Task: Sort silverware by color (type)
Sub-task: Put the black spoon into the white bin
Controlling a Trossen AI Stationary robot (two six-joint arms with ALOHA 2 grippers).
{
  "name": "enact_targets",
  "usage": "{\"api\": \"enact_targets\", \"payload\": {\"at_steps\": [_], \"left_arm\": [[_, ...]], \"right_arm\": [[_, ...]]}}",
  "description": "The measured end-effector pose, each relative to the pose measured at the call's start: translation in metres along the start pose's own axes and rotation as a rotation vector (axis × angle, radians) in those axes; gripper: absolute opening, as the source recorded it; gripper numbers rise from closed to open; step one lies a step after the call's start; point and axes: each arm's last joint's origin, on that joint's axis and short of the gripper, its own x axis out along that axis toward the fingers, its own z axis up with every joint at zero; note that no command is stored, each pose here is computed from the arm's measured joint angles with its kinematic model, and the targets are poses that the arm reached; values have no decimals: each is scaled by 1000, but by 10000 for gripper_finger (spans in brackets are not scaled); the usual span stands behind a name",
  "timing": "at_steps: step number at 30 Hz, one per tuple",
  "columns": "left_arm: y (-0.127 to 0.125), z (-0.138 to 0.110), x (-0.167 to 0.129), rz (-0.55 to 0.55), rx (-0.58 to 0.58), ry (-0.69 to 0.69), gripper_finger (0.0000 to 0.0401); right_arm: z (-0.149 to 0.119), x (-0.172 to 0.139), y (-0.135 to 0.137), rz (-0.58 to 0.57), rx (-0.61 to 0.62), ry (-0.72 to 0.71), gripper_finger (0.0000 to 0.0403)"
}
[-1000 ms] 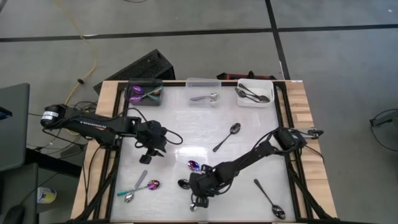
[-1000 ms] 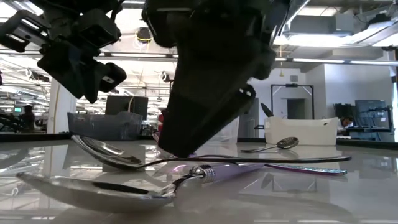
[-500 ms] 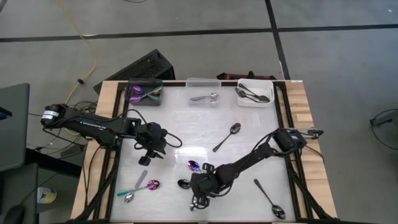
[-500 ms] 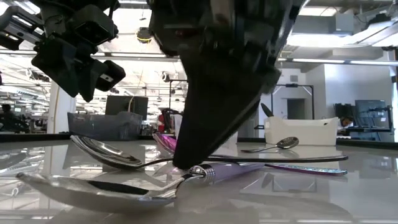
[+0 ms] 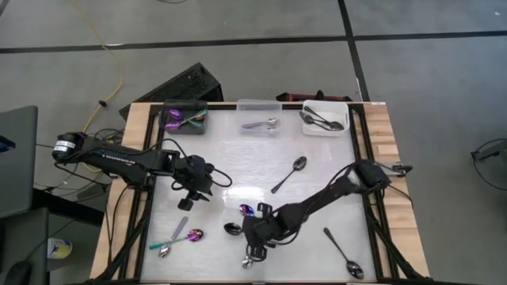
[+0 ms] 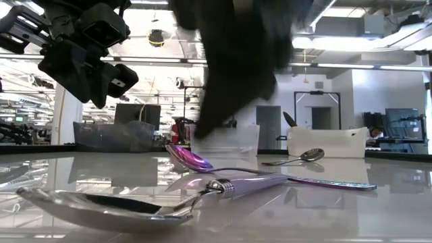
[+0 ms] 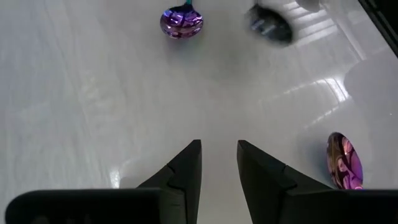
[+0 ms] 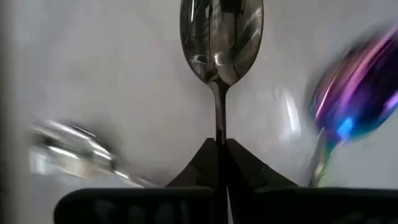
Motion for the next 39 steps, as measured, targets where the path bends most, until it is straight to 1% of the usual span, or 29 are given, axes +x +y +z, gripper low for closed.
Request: {"api": "enact_targets", "payload": {"at_steps": [3,5,6,9,12,14,16,20,23,24,26,29,33,37,39], "left_arm": [[1,0,0,21,4,3,87],[1,0,0,33,9,4,87],[1,0,0,38,10,4,87],[1,0,0,46,18,4,87],[2,0,0,47,33,2,87],[2,2,0,51,38,-12,87],[2,4,0,55,44,-30,87],[3,7,0,89,70,-63,87],[6,10,-1,158,75,-81,87],[7,11,-2,184,73,-79,87],[9,13,-4,216,54,-83,87],[14,16,-7,246,32,-89,87],[22,19,-11,280,32,-118,87],[29,21,-14,311,17,-159,87],[31,22,-15,318,-1,-170,87]], "right_arm": [[17,-39,1,20,-37,-100,31],[25,-66,-1,3,-69,-153,31],[27,-80,-5,-20,-82,-163,31],[27,-124,-23,-141,-108,-153,31],[22,-164,-57,-298,-99,-109,31],[17,-182,-88,-397,-71,-70,31],[11,-195,-123,-465,-42,-40,31],[-12,-207,-203,-582,-5,-2,31],[-37,-208,-264,-687,56,33,31],[-46,-211,-283,-724,87,36,31],[-60,-222,-311,-773,136,4,31],[-75,-235,-342,-794,135,-25,31],[-84,-237,-374,-734,162,-21,31],[-87,-221,-401,-718,136,48,31],[-88,-212,-413,-721,146,69,31]]}}
